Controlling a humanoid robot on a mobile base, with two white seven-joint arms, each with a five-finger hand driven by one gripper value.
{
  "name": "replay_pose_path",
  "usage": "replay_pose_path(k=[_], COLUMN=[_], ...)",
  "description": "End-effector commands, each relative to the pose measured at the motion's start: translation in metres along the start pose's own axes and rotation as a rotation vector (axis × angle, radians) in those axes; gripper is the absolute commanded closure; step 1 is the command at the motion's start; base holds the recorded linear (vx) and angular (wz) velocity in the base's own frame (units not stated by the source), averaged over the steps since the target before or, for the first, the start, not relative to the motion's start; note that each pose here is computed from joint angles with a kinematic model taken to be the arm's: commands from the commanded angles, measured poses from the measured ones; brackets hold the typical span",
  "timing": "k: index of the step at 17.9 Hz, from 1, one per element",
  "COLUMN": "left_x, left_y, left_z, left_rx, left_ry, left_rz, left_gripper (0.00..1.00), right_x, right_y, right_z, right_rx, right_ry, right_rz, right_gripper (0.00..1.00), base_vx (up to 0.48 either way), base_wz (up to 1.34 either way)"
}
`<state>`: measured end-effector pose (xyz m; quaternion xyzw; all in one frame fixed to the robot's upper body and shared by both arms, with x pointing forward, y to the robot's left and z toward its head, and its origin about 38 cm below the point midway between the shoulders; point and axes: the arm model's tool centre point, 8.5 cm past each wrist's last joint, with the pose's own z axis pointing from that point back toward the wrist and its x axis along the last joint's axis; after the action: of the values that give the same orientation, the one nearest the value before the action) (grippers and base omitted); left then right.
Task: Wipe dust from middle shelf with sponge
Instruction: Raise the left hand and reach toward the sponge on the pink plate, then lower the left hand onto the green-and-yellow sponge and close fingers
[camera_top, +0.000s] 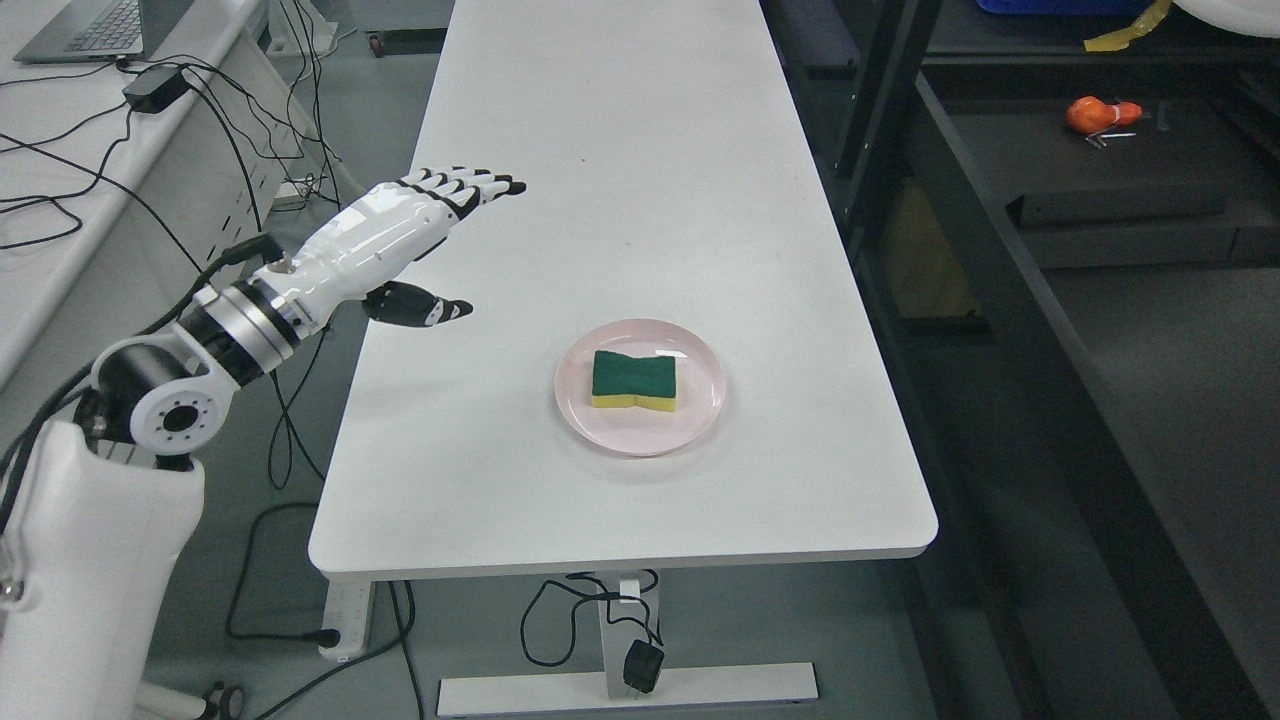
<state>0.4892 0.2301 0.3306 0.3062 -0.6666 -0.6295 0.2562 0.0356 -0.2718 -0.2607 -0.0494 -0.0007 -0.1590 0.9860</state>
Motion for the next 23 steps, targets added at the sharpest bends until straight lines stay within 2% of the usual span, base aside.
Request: replay_pose_path(k=[1, 4, 7, 10, 15, 18, 20, 23], left_x=[0.024, 0.071, 0.113, 0.132, 0.162, 0.163, 0.154, 0.152], left_y=[-0.057, -0.079, -0.106, -0.125, -0.136, -0.123, -0.085, -0.057], left_z=[-0.076, -0.128, -0.146, -0.155, -0.162, -0.164, -0.17, -0.166], left_rx=[-0.512, -0.539, -0.58, -0.601, -0.6, -0.626, -0.618, -0.607], left_ry=[-0.098, -0.149, -0.22, -0.248, -0.304, -0.291, -0.25, -0.224], left_rz=[-0.437, -0.478, -0.542, -0.547, -0.549, -0.586, -0.661, -0.724], left_gripper=[0.08, 0.08, 0.1, 0.11, 0.11, 0.12, 0.13, 0.13], right_x=[0.009, 0.009, 0.009, 0.009, 0.009, 0.009, 0.009, 0.009], right_y=[-0.01, -0.01, -0.01, -0.01, -0.01, -0.01, -0.01, -0.01], right_z=[0.0, 0.0, 0.0, 0.0, 0.0, 0.0, 0.0, 0.0], right_rx=[-0.015, -0.015, -0.015, -0.015, -0.015, -0.015, -0.015, -0.015], right_ry=[-0.022, -0.022, -0.022, -0.022, -0.022, -0.022, -0.022, -0.022], right_rz=[-0.002, -0.002, -0.002, -0.002, -0.002, -0.002, -0.001, -0.002], right_gripper=[0.0, 0.0, 0.0, 0.0, 0.0, 0.0, 0.0, 0.0], base_vx=[0.0, 0.0, 0.0, 0.008, 0.014, 0.022, 0.022, 0.016], base_wz=[0.0, 0.0, 0.0, -0.02, -0.06, -0.08, -0.09, -0.06])
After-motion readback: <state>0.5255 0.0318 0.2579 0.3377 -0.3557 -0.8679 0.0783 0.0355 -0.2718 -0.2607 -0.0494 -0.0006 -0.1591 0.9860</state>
